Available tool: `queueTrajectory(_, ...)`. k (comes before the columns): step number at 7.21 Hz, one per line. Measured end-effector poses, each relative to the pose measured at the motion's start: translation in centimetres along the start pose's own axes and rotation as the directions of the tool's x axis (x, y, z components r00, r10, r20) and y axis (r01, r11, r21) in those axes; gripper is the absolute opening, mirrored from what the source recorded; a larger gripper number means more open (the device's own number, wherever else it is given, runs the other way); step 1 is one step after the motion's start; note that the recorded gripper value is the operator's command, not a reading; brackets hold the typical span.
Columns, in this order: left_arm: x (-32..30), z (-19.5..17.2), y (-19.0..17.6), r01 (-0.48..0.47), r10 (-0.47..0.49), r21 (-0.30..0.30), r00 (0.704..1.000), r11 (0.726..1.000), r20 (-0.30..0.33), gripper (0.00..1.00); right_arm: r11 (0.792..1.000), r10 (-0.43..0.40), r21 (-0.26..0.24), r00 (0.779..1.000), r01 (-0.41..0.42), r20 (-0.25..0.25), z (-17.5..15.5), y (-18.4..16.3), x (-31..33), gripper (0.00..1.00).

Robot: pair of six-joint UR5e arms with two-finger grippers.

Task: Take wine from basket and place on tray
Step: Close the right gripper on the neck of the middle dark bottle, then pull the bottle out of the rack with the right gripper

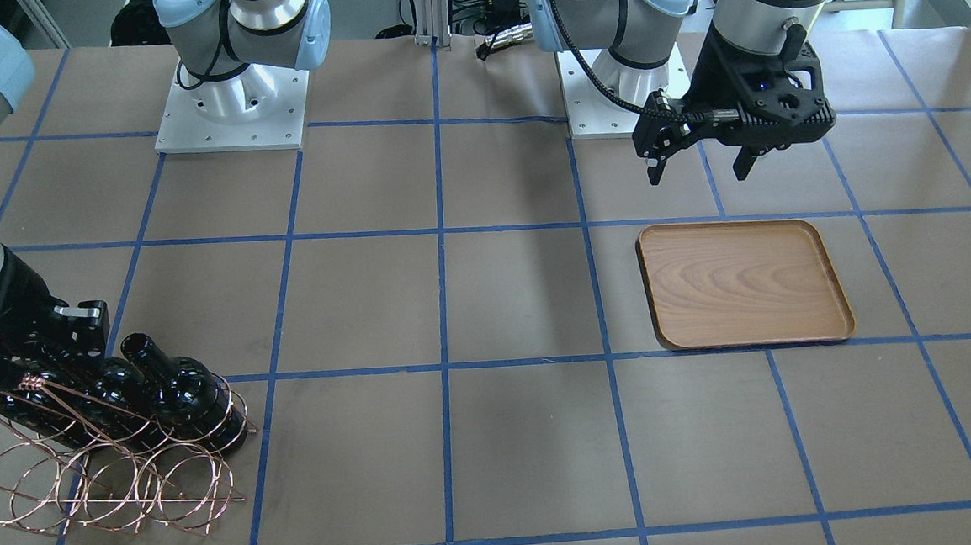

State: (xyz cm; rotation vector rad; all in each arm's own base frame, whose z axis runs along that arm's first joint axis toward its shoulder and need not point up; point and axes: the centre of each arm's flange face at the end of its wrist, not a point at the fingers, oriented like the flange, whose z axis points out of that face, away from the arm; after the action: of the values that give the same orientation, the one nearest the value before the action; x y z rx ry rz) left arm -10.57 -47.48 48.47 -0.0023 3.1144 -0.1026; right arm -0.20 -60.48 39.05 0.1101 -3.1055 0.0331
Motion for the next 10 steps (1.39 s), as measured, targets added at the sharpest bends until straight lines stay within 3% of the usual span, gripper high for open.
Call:
queueTrajectory(4, -0.2, 0.0, 0.0, 0.000, 0.000, -0.001, 1.000, 1.000, 0.010, 1.00, 1.000, -0.004, 0.000, 1.000, 0.004, -0.004, -0.1, 0.0, 0.1, 0.15)
queueTrajectory(6, -0.2, 0.0, 0.0, 0.000, 0.000, -0.001, 1.000, 1.000, 0.011, 1.00, 1.000, -0.003, 0.013, 1.000, 0.003, -0.002, -0.9, 0.0, 0.1, 0.12)
queueTrajectory(8, -0.2, 0.0, 0.0, -0.001, 0.001, -0.001, 1.000, 1.000, 0.011, 1.00, 1.000, -0.001, 0.018, 1.000, 0.001, -0.001, -5.0, -0.7, 0.3, 0.11)
queueTrajectory(10, -0.2, 0.0, 0.0, -0.002, 0.002, 0.000, 1.000, 1.000, 0.011, 1.00, 1.000, 0.001, 0.013, 1.000, -0.001, -0.009, -11.1, 0.2, 0.3, 0.11)
